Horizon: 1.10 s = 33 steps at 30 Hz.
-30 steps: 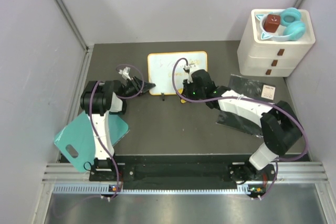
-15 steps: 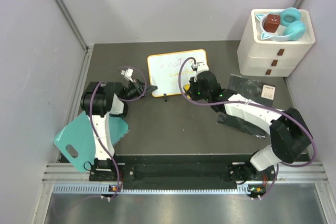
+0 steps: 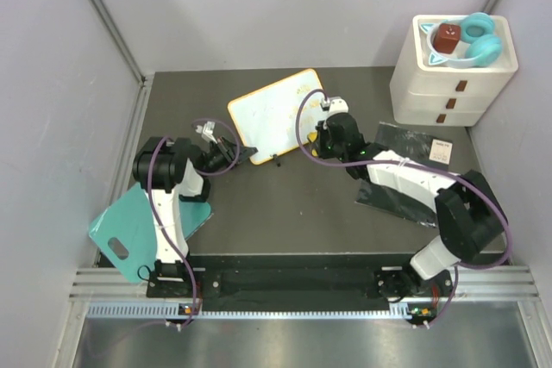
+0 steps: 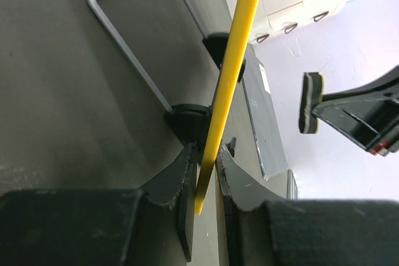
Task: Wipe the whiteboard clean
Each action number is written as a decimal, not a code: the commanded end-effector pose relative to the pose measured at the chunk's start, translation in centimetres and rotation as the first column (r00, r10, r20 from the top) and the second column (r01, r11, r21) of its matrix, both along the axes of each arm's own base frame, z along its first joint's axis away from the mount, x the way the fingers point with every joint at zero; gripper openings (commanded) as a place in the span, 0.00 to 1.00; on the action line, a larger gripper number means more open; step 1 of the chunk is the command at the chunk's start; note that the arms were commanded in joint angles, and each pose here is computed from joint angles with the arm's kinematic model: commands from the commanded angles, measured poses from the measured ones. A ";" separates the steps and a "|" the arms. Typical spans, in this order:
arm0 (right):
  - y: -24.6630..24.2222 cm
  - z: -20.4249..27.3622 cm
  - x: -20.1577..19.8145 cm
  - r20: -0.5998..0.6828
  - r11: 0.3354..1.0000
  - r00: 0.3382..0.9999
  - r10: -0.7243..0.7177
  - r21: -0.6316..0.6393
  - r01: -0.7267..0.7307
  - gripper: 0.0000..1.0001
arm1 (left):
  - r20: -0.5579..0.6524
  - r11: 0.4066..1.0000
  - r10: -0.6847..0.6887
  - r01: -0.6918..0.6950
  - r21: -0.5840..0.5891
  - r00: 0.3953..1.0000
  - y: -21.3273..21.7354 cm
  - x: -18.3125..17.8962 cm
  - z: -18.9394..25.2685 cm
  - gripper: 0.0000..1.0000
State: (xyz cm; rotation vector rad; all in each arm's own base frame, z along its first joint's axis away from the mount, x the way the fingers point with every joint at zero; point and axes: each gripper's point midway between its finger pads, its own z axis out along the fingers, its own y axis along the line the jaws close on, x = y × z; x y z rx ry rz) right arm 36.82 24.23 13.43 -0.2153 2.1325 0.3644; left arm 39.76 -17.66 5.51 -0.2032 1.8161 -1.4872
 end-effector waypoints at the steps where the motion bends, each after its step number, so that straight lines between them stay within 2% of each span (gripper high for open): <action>1: 1.0 2.4 2.6 0.093 0.999 0.996 -0.005 0.042 0.001 0.00 | 0.103 0.998 -0.046 0.041 0.055 0.994 -0.1 -1.5 0.2 0.04; 8: 2.6 1.7 3.8 0.073 0.997 0.996 0.041 0.063 -0.045 0.00 | 0.151 0.988 -0.095 0.074 0.137 0.984 -0.5 -0.9 1.2 0.05; 19: 3.2 2.7 4.1 0.095 0.993 0.991 0.092 0.071 -0.099 0.00 | 0.207 0.979 -0.163 0.131 0.156 0.965 -1.8 -0.1 2.8 0.09; 33: 2.5 4.0 4.3 0.110 0.990 0.989 0.096 0.091 -0.106 0.00 | 0.188 0.960 -0.222 0.180 0.216 0.957 -3.9 -3.3 1.1 0.01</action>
